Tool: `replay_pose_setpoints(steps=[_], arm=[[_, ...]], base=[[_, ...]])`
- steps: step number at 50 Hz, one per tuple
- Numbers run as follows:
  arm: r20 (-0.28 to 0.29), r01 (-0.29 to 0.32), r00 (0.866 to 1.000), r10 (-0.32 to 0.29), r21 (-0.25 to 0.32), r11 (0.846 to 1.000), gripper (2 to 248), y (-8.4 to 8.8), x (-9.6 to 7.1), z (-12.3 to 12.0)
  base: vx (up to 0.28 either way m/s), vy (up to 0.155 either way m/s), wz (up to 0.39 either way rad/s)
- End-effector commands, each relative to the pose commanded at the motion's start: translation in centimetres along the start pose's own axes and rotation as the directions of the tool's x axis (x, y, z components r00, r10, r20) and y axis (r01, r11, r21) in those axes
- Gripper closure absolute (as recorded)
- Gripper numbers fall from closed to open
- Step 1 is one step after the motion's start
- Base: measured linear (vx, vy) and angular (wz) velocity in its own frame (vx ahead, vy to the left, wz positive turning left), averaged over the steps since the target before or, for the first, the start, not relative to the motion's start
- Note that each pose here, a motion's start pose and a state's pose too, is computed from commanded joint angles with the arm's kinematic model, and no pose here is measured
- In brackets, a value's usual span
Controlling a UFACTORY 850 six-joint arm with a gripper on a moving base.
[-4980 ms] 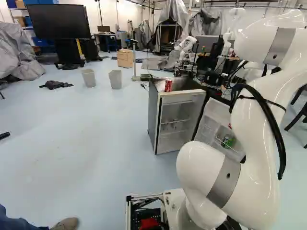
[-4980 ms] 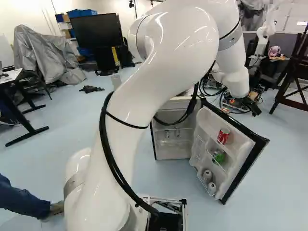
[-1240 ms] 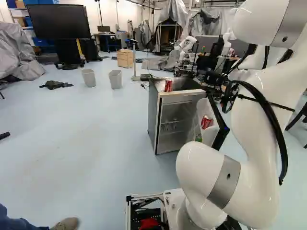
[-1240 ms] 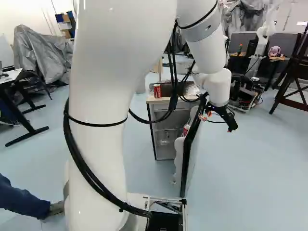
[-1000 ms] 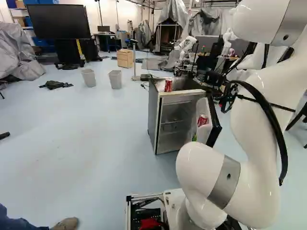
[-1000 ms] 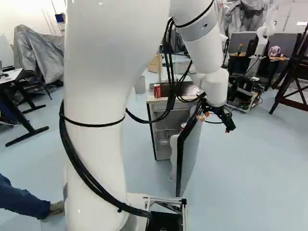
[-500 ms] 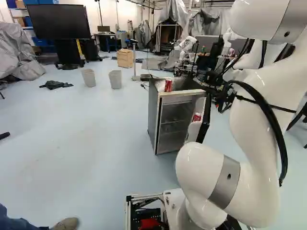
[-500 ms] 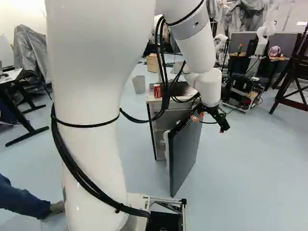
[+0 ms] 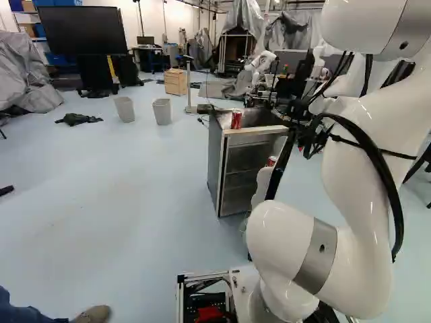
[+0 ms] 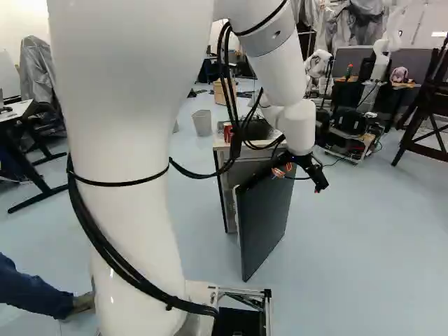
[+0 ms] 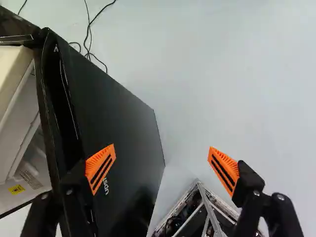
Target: Grab a drink from the fridge
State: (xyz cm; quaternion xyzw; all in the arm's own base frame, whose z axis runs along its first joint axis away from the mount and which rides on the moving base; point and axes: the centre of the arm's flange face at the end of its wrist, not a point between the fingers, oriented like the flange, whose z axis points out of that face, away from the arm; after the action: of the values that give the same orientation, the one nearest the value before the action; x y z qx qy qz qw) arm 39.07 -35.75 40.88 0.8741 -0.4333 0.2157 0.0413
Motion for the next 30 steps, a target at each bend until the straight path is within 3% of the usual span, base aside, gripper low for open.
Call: replay_pose_setpoints(steps=[30], arm=[[0.051, 0.001, 0.999, -0.001, -0.008, 1.0, 3, 0.0, -0.5, 3.1]], base=[[0.0, 0.0, 0.0]])
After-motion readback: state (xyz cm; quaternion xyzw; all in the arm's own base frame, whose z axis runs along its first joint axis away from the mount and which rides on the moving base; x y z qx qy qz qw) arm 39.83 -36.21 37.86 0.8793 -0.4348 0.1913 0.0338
